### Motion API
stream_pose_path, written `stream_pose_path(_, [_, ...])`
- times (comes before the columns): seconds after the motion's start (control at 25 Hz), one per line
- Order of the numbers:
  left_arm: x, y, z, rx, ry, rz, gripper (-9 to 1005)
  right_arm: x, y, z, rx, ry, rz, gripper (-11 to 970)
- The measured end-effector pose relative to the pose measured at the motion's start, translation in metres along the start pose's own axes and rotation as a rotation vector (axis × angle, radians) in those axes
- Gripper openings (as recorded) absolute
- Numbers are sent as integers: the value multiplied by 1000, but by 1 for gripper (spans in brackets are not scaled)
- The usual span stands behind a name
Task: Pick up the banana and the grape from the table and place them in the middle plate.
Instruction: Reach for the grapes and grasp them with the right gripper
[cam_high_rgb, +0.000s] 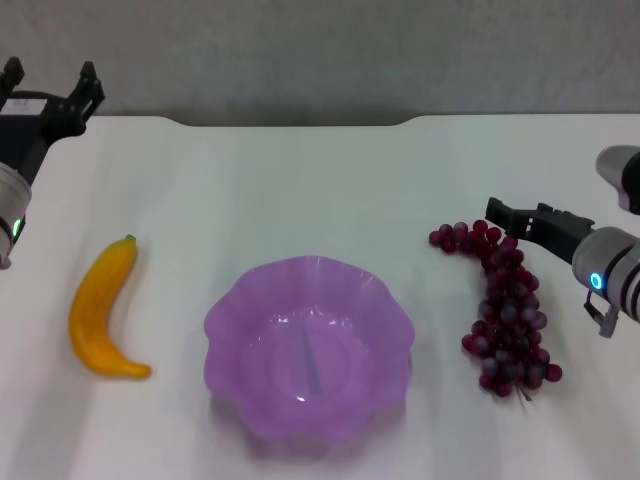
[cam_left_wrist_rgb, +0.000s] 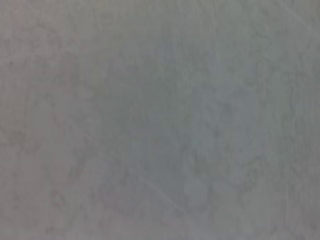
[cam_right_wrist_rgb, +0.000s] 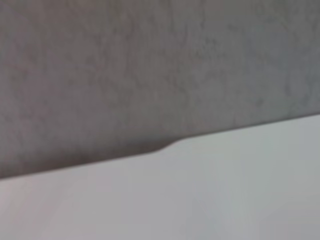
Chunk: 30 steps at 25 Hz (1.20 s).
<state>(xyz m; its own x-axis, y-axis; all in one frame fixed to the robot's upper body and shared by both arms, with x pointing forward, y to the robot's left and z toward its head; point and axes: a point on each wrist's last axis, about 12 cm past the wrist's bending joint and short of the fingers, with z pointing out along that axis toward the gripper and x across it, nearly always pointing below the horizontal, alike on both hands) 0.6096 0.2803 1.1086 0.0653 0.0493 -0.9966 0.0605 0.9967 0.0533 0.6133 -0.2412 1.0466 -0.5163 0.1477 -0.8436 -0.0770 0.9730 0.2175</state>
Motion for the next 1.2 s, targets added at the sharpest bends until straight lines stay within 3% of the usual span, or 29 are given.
stream_pose_path(0.48, [-2, -1, 1, 2, -6, 1, 877, 23, -7, 0, 25, 103, -19, 757])
stream_pose_path(1.2, [-4, -5, 4, 12, -12, -5, 876, 27, -16, 7, 67, 130, -67, 756])
